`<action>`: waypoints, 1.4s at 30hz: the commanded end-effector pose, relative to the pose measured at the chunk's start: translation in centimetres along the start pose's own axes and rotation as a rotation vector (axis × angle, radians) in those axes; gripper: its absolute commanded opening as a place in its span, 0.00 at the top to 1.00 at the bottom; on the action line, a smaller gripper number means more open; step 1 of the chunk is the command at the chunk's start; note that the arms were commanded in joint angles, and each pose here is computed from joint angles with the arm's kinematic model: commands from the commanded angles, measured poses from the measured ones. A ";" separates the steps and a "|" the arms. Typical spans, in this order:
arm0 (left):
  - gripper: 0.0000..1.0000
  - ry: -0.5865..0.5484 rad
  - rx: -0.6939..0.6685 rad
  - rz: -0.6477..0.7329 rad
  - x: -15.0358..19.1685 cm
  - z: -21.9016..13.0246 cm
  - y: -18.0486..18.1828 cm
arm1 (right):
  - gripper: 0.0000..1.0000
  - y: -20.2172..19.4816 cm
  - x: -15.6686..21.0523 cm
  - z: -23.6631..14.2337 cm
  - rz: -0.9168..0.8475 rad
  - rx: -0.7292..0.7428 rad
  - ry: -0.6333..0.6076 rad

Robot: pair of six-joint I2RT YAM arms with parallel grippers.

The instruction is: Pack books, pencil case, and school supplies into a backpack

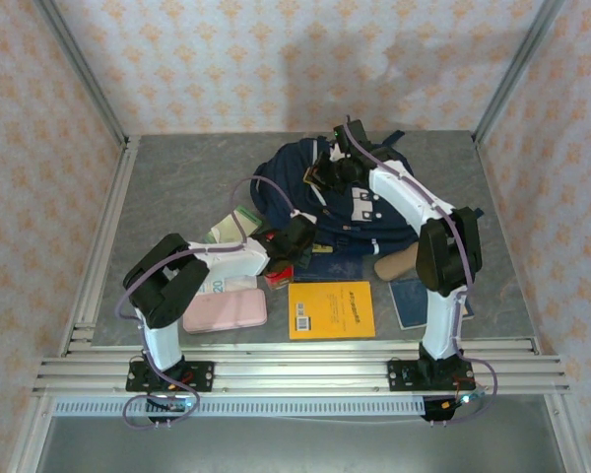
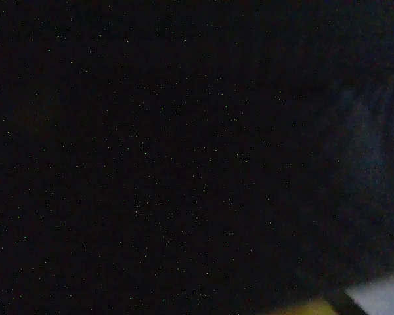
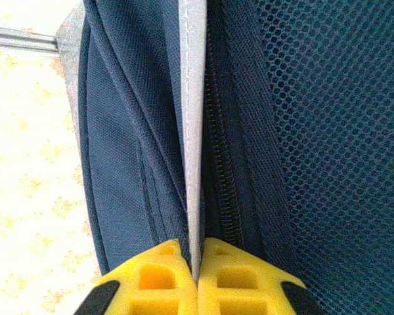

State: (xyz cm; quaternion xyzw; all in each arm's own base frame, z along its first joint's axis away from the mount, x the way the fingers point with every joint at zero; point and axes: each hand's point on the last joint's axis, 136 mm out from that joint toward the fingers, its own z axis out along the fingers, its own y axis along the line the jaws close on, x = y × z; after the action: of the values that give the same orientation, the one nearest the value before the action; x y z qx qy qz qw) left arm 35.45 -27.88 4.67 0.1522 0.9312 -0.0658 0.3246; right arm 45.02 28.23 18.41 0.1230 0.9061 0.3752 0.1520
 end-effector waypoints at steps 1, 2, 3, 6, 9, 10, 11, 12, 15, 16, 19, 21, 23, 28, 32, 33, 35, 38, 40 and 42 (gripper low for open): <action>0.86 -0.103 -0.046 -0.020 -3.4 -0.9 1.2 | 1.00 3.0 0.5 -2.6 -0.027 -0.085 -0.009; 0.90 -0.102 -0.047 -0.022 -3.3 -1.0 1.4 | 1.00 2.9 0.6 -2.6 -0.028 -0.082 -0.008; 0.93 -0.100 -0.049 -0.026 -3.3 -0.9 1.5 | 1.00 2.7 0.6 -2.5 -0.027 -0.078 -0.005; 1.00 -0.100 -0.057 -0.034 -3.1 -1.2 2.1 | 1.00 2.3 0.7 -2.3 -0.034 -0.065 -0.005; 1.00 -0.112 -0.072 -0.043 -3.1 -1.7 2.8 | 1.00 1.5 0.9 -2.1 -0.046 -0.035 -0.005; 1.00 -0.115 -0.079 -0.045 -3.1 -1.9 3.2 | 1.00 1.2 0.9 -2.1 -0.051 -0.026 -0.004; 1.00 -0.119 -0.085 -0.052 -3.1 -2.2 3.6 | 1.00 1.0 1.1 -2.0 -0.057 -0.018 -0.002; 1.00 -0.123 -0.091 -0.058 -3.2 -2.3 4.0 | 1.00 0.7 1.1 -1.9 -0.061 -0.009 -0.004; 1.00 -0.123 -0.116 -0.086 -3.1 -2.8 5.4 | 1.00 0.0 1.2 -1.8 -0.083 0.026 -0.004; 1.00 -0.121 -0.129 -0.097 -3.0 -3.0 6.0 | 1.00 -0.3 1.3 -1.7 -0.091 0.038 -0.005; 1.00 -0.109 -0.163 -0.135 -3.0 -3.2 7.7 | 1.00 -0.6 1.8 -1.3 -0.120 0.059 0.008; 1.00 -0.107 -0.191 -0.163 -3.0 -3.5 8.8 | 1.00 -0.7 2.3 -1.0 -0.156 0.078 0.017; 1.00 -0.101 -0.216 -0.214 -3.1 -3.7 10.2 | 1.00 -0.9 2.6 -0.9 -0.191 0.107 0.019; 1.00 -0.062 -0.225 -0.357 -3.3 -3.7 13.4 | 1.00 -1.7 3.0 -0.5 -0.233 0.156 0.027; 1.00 -0.055 -0.183 -0.343 -4.3 -4.1 13.0 | 1.00 -1.9 3.2 -0.3 -0.273 0.184 0.032; 1.00 -0.053 -0.169 -0.340 -4.5 -4.3 12.7 | 1.00 -1.8 3.3 -0.3 -0.280 0.183 0.035; 1.00 -0.055 -0.144 -0.347 -4.5 -4.8 12.3 | 0.69 -1.3 3.1 -0.5 -0.283 0.169 0.024; 1.00 -0.052 -0.099 -0.362 -4.5 -5.5 11.7 | 0.45 -1.0 2.3 -2.1 -0.259 0.197 -0.039; 1.00 -0.055 -0.073 -0.370 -4.6 -6.1 11.3 | 0.41 -1.3 1.5 -4.1 -0.226 0.246 -0.124; 1.00 -0.059 -0.058 -0.374 -4.7 -6.5 11.1 | 0.39 -1.7 1.1 -6.2 -0.194 0.277 -0.207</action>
State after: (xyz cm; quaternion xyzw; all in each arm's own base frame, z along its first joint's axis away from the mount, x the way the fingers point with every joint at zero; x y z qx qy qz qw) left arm 38.75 -17.30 10.26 -0.0193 0.9416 -0.0803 0.3265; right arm 42.19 26.54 16.63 0.0464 0.9476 0.2476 0.1965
